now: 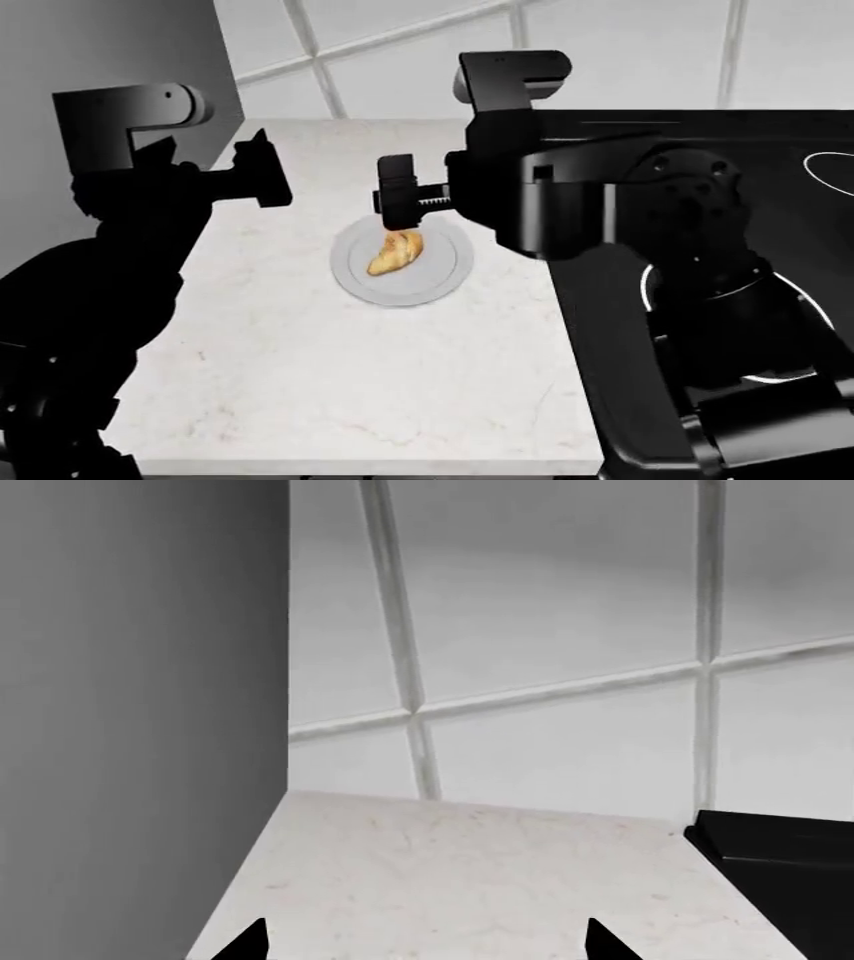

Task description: Pick the croissant and place it on the pan. Then turn on the stove to warm the croissant.

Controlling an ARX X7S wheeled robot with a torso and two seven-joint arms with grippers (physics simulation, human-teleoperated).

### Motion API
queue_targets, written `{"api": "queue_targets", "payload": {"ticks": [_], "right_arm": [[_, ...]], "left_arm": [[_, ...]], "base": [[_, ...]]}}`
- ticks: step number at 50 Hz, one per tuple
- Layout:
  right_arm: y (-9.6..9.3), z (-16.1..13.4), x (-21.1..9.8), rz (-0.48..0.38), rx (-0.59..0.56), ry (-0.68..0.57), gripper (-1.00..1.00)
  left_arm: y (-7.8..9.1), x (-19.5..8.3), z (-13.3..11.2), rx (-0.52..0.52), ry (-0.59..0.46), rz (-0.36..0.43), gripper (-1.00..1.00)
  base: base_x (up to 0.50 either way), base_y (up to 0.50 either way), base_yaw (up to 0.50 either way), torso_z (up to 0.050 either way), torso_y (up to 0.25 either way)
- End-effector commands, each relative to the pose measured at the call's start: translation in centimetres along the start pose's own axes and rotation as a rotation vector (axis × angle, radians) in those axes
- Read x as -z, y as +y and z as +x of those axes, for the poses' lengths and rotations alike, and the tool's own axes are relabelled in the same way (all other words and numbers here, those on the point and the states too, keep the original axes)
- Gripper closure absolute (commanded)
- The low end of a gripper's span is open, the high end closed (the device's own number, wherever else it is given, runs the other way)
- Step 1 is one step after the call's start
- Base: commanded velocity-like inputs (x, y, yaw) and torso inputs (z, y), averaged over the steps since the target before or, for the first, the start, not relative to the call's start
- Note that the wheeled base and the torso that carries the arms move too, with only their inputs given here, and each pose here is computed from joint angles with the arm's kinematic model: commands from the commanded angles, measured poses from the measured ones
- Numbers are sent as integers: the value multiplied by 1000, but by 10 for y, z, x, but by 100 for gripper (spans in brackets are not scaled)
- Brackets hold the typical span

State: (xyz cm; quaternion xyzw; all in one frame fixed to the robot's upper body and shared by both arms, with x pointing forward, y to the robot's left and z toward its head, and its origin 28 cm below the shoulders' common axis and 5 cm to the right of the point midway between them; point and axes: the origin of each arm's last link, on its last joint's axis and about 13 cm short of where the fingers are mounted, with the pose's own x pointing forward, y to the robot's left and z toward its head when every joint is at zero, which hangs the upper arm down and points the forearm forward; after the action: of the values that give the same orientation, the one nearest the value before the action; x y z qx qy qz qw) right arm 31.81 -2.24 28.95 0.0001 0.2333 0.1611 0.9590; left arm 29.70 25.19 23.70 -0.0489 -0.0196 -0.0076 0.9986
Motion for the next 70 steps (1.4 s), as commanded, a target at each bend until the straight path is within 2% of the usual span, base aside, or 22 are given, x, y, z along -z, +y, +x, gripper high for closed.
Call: {"api": "queue_targets", "payload": {"ticks": [1, 8, 27, 70], "right_arm": [[9, 14, -2, -55, 0, 26, -100], [13, 22, -5, -86, -7, 27, -100], [8, 57, 11, -84, 26, 79, -100], [12, 87, 25, -100, -41, 195, -100]], "left_arm": [[3, 2, 0, 6, 1, -17, -100], [3, 3, 2, 15, 2, -16, -100], [7, 8, 9, 17, -1, -17, -100], [18, 19, 30, -12, 41, -40, -100]], "base": [[0, 0, 0, 0, 0], [0, 0, 0, 0, 0], [0, 0, 0, 0, 0], [0, 0, 0, 0, 0]]}}
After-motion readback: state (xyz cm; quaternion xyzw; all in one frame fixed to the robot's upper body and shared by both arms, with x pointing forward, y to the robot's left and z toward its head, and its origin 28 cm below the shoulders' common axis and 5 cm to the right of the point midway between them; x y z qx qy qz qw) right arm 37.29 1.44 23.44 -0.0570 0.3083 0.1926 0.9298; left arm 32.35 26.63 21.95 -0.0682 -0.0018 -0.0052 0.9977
